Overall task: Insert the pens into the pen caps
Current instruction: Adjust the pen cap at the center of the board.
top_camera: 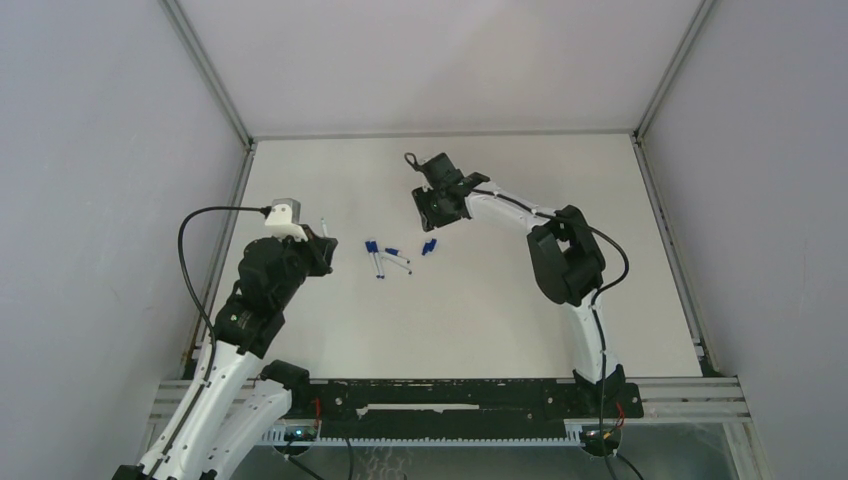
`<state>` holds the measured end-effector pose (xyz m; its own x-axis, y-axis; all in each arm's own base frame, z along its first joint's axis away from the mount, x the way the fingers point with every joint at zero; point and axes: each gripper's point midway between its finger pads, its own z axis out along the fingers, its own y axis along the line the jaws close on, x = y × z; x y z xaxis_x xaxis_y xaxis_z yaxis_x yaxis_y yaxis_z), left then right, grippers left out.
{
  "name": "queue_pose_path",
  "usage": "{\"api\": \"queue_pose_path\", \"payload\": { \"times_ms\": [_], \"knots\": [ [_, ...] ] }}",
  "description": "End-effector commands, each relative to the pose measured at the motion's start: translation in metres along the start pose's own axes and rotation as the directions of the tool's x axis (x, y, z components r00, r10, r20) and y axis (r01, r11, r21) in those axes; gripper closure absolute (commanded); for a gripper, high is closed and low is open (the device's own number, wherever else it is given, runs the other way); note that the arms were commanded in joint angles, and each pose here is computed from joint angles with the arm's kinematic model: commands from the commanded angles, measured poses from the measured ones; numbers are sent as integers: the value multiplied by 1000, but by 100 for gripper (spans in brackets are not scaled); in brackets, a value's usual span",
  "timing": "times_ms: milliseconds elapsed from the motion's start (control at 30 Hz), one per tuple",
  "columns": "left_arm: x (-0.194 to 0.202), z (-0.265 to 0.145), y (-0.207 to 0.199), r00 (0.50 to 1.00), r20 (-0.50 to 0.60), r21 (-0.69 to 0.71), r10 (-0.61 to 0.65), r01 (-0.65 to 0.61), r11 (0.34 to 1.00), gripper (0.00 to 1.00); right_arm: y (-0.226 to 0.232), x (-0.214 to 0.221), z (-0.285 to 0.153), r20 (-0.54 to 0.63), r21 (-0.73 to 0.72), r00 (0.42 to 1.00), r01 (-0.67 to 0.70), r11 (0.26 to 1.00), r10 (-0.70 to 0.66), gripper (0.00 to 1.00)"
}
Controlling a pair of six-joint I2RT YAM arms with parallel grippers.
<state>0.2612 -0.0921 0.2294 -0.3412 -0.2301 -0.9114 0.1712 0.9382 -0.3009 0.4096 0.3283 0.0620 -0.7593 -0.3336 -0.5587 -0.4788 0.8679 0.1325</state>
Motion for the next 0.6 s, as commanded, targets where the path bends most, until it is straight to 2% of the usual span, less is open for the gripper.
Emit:
{"api": "queue_pose_path", "payload": {
  "times_ms": [0, 567],
  "knots": [
    [-10, -1, 1, 999, 36, -2, 13, -13, 1000, 100, -6, -8, -16, 32, 13, 998, -59, 998, 59, 48],
    [-10, -1, 1, 999, 37, -4, 14, -13, 1000, 100, 1, 21, -3, -50, -25, 995, -83, 996, 81, 49]
  ]
}}
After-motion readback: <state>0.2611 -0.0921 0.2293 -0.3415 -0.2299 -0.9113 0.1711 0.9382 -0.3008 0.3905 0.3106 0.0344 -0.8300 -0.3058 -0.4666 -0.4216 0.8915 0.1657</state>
